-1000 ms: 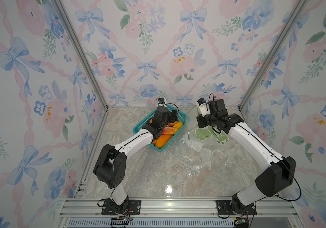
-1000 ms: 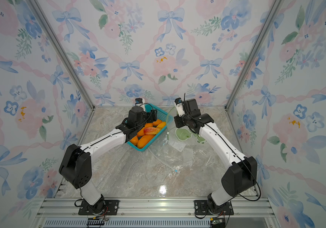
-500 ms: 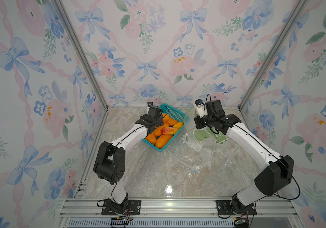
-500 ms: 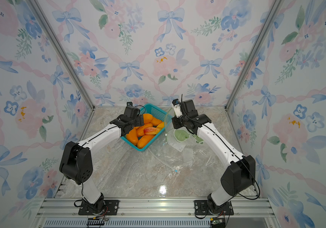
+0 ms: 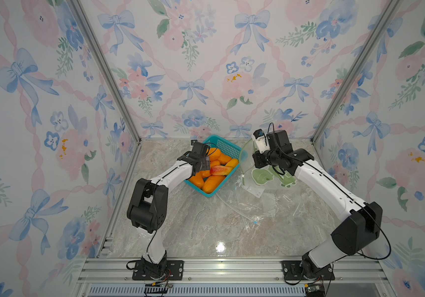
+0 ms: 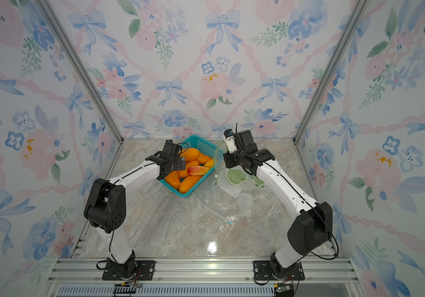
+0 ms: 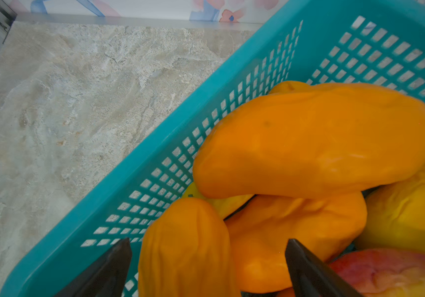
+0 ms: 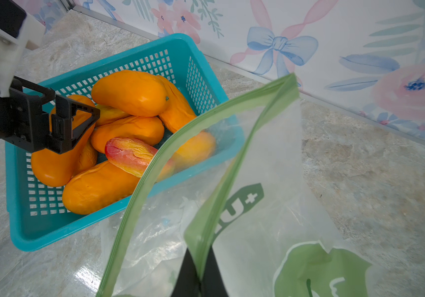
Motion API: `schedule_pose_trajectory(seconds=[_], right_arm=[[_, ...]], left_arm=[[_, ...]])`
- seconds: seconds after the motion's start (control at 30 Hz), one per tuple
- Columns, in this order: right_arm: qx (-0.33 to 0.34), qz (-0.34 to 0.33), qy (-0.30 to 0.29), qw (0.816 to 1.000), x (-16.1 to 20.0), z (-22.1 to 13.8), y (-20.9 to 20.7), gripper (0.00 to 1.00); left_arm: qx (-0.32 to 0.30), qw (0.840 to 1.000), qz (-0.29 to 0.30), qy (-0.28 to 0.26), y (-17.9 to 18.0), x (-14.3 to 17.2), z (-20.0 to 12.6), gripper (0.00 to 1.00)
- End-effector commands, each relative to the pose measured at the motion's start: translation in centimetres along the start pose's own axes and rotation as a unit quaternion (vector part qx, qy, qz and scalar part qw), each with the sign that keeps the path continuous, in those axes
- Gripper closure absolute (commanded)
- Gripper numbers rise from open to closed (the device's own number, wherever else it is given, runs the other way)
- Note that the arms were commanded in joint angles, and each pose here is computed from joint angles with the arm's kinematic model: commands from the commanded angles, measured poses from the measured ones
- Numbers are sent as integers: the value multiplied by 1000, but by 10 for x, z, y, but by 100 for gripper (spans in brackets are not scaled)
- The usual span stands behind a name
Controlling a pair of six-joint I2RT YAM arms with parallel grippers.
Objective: Place the mango in a zip-top bag and seal the zipper
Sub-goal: Pick up the mango from the basket.
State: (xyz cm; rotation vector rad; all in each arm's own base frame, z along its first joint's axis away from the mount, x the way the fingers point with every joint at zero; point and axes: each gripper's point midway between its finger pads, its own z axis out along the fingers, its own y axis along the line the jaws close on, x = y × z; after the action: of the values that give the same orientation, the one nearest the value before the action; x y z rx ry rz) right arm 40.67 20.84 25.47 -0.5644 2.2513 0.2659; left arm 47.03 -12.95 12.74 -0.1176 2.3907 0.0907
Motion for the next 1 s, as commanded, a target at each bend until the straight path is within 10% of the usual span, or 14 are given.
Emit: schedule_pose_trajectory(seconds=[0.0,0.5,0.97], right_arm=[[-7,3,11,1000,5,7,5,95],[-11,8,12,1000,6,12,7,95],[-14,12,9,1000,6,11,9,96]], left_arm=[[-5,999,-3,35,6,21,7,2],[2,998,-6,67,8,44,11,3],[7,999,-28,17,6,5,-9,52]])
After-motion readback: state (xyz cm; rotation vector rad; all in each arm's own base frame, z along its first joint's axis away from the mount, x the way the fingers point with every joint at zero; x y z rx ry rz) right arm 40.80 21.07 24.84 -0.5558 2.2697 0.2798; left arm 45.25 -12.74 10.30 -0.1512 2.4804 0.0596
